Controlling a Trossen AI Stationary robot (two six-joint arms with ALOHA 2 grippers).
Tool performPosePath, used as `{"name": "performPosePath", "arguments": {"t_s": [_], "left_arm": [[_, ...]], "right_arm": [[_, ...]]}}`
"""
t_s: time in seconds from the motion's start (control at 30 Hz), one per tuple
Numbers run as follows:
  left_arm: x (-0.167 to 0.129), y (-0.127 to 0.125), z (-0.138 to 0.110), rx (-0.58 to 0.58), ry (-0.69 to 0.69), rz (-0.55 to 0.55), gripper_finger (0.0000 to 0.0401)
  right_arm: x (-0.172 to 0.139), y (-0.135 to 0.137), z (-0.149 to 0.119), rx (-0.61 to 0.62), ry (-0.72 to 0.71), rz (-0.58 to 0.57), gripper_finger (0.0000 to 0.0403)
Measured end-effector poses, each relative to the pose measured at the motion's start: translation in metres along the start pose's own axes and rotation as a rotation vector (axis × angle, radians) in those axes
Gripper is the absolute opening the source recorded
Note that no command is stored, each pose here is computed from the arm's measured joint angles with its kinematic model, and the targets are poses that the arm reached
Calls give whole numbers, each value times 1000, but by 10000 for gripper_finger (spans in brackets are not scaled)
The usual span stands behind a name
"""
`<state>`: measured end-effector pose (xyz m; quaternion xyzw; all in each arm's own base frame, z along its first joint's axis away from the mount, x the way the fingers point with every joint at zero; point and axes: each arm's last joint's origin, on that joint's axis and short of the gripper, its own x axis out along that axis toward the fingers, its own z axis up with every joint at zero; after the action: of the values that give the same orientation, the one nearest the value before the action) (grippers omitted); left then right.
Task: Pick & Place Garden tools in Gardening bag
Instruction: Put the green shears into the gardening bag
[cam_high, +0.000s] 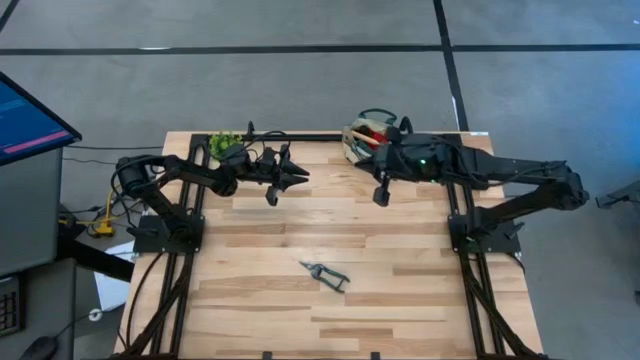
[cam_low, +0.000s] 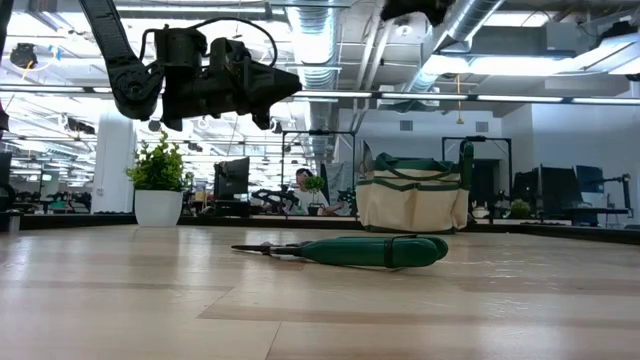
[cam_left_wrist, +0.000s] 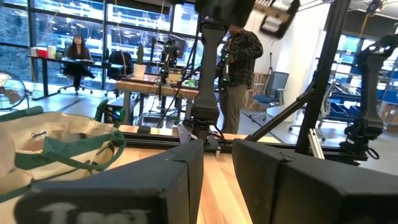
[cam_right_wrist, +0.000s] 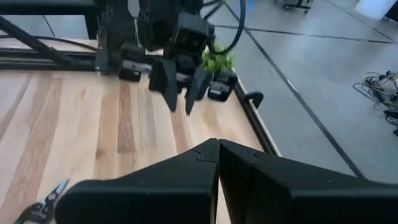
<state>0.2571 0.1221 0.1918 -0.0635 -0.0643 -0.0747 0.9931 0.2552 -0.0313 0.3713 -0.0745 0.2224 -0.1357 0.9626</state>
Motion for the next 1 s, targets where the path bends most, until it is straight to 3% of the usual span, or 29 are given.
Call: {"name": "performPosePath", "arguments": {"t_s": [0.2, 0.43, 0.73, 0.87, 1.0], "left_arm": [[0, -1, 0, -2, 6, -23, 76], [3, -8, 3, 2, 0, -51, 57], [-3, -39, 3, 39, 38, -110, 8], [-14, -54, 0, 36, 89, -67, 4], [-22, -70, 0, 38, 85, -94, 3]], "right_arm": [[-21, 1, -37, 66, -103, -3, 0], [-34, 11, -76, 98, -176, 69, 0], [-22, 37, -113, 105, -228, 156, 0], [-14, 47, -122, 127, -242, 192, 0], [-8, 58, -123, 128, -233, 228, 0]]}}
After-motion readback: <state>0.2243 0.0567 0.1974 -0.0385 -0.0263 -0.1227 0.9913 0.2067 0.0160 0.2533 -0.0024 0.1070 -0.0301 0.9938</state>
